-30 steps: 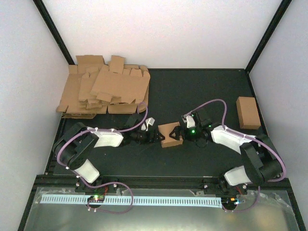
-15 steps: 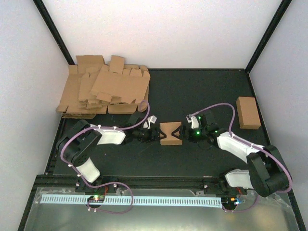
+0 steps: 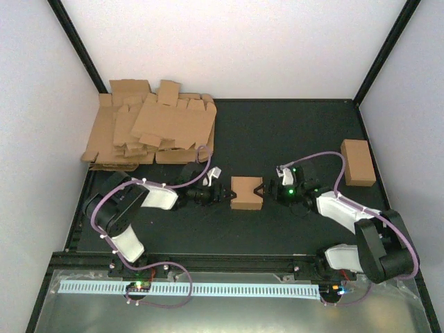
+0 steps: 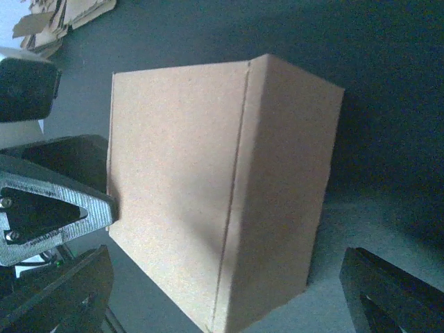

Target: Fold the paper box

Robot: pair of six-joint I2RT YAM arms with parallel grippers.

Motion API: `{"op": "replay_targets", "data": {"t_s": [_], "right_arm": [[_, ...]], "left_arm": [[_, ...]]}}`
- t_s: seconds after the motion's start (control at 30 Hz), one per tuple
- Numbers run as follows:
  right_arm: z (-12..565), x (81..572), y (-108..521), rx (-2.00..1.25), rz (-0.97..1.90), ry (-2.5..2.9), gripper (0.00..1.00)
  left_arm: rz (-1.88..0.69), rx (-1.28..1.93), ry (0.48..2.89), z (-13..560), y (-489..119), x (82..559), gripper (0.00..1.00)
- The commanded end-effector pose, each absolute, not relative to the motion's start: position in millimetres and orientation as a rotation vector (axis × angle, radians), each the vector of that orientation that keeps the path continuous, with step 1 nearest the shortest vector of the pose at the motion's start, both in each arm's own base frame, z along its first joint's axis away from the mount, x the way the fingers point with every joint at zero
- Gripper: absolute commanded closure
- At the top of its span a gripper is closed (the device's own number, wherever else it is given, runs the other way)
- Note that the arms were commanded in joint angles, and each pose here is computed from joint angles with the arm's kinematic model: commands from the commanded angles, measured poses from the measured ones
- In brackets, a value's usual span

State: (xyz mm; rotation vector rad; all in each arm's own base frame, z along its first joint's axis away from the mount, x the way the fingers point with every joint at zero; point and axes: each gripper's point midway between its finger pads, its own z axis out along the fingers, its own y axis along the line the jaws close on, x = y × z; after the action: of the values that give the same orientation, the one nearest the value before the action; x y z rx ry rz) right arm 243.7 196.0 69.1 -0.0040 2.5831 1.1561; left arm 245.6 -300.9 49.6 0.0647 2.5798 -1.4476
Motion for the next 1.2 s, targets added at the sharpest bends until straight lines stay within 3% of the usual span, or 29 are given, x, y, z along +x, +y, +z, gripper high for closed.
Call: {"op": "replay_targets", "data": {"t_s": [0.0, 0.1, 0.3, 0.73, 0.97, 1.17], "right_arm": [[68.2, 247.2, 189.9, -0.002, 1.150, 2.562, 0.07], [65.2, 246.0, 188.9, -0.002, 1.153, 2.565, 0.07], [58.7, 241.1, 193.9, 0.025, 1.265, 2.557, 0.06], [62.2, 245.8, 213.5, 0.121, 1.525, 2.513, 0.00], [63.5, 243.5, 219.5, 0.184, 1.649, 2.476, 0.19], [64.7, 244.0, 220.6, 0.206, 1.677, 2.462, 0.26]], "left_arm": [[-1.493, 0.049, 2.552, 48.0, -298.1, 247.8, 0.43], [-1.512, 0.022, 2.550, 45.2, -294.6, 247.2, 0.47], [-1.584, -0.037, 2.528, 38.8, -286.4, 246.5, 0.63], [-1.581, -0.048, 2.534, 31.4, -277.7, 241.7, 0.66], [-1.586, -0.035, 2.527, 33.0, -279.0, 242.7, 0.66], [-1.592, -0.021, 2.517, 36.8, -279.9, 244.0, 0.66]]}}
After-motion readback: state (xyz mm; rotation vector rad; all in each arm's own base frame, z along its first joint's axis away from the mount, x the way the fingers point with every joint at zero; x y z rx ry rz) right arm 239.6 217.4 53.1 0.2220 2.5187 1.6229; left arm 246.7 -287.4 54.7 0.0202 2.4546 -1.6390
